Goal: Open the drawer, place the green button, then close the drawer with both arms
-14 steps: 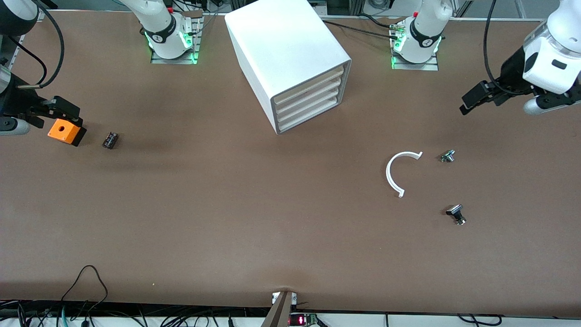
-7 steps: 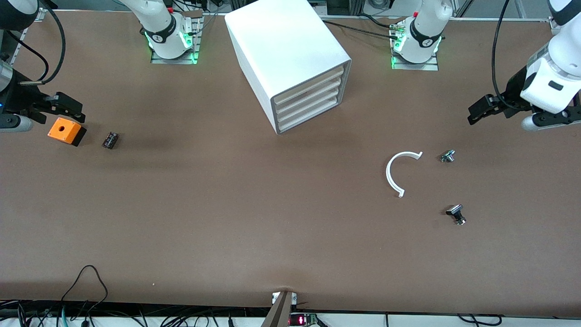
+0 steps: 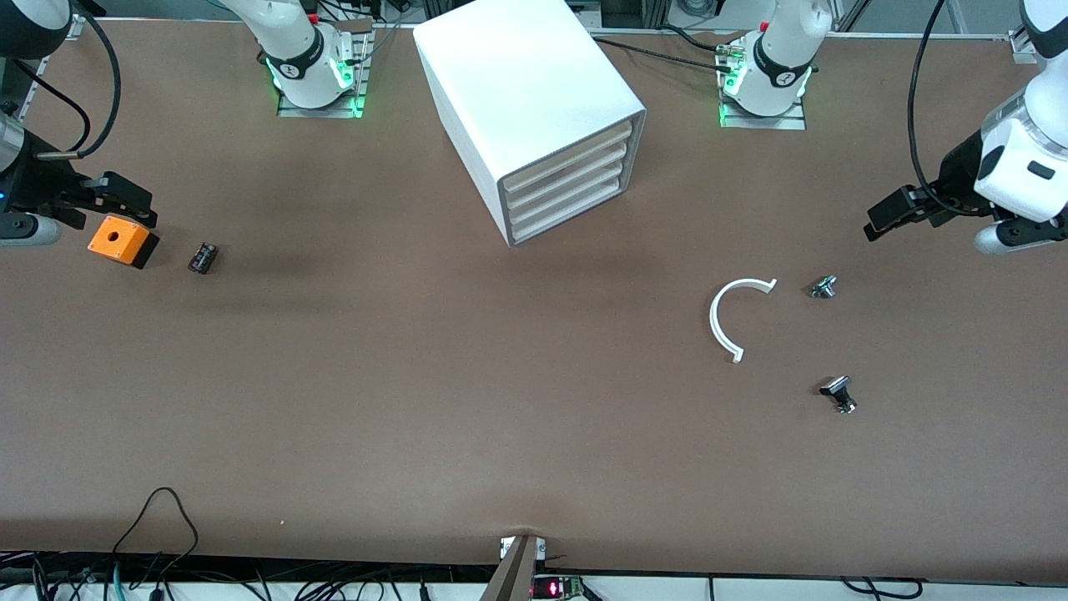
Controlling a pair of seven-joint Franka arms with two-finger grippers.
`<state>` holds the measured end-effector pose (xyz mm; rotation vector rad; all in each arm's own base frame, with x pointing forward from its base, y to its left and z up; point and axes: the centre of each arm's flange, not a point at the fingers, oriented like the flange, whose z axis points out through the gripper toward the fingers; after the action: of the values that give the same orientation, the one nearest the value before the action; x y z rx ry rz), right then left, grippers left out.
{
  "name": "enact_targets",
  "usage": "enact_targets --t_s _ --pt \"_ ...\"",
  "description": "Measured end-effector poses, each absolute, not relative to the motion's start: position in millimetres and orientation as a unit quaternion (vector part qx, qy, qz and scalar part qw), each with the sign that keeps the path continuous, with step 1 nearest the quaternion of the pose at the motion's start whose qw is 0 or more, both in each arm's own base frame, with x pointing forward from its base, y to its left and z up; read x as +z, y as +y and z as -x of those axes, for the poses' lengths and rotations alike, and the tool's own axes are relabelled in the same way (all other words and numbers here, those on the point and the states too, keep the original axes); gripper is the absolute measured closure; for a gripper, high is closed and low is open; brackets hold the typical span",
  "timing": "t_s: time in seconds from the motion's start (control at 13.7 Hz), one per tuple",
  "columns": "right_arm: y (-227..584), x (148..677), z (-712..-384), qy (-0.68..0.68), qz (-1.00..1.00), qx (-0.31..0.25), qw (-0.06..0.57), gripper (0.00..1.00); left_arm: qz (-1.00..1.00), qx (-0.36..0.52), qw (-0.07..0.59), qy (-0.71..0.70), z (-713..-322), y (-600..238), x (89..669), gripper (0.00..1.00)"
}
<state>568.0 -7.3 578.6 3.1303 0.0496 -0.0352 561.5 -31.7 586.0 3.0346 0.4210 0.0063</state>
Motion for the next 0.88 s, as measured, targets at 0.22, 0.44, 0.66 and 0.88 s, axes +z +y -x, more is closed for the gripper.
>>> enact_targets --t_s 0.22,0.44,0.66,0.88 --pt "-7.3 578.2 -568.2 0.016 -1.000 -0.012 0.005 0.00 -0.990 -0.001 0.039 0.137 -565.4 -25.3 581.7 0.00" --pt "-7.3 578.3 -568.2 0.016 -1.000 -0.012 0.005 0.00 -0.996 0.001 0.038 0.081 -566.2 -23.6 581.1 0.00" --pt "-7.3 578.6 -568.3 0.016 -1.000 -0.011 0.005 0.00 -0.998 0.003 0.028 0.054 -566.3 -20.7 581.4 0.00" --pt "-7.3 578.6 -568.3 0.016 -1.000 -0.011 0.005 0.00 -0.998 0.004 0.024 0.050 -566.2 -22.8 581.5 0.00"
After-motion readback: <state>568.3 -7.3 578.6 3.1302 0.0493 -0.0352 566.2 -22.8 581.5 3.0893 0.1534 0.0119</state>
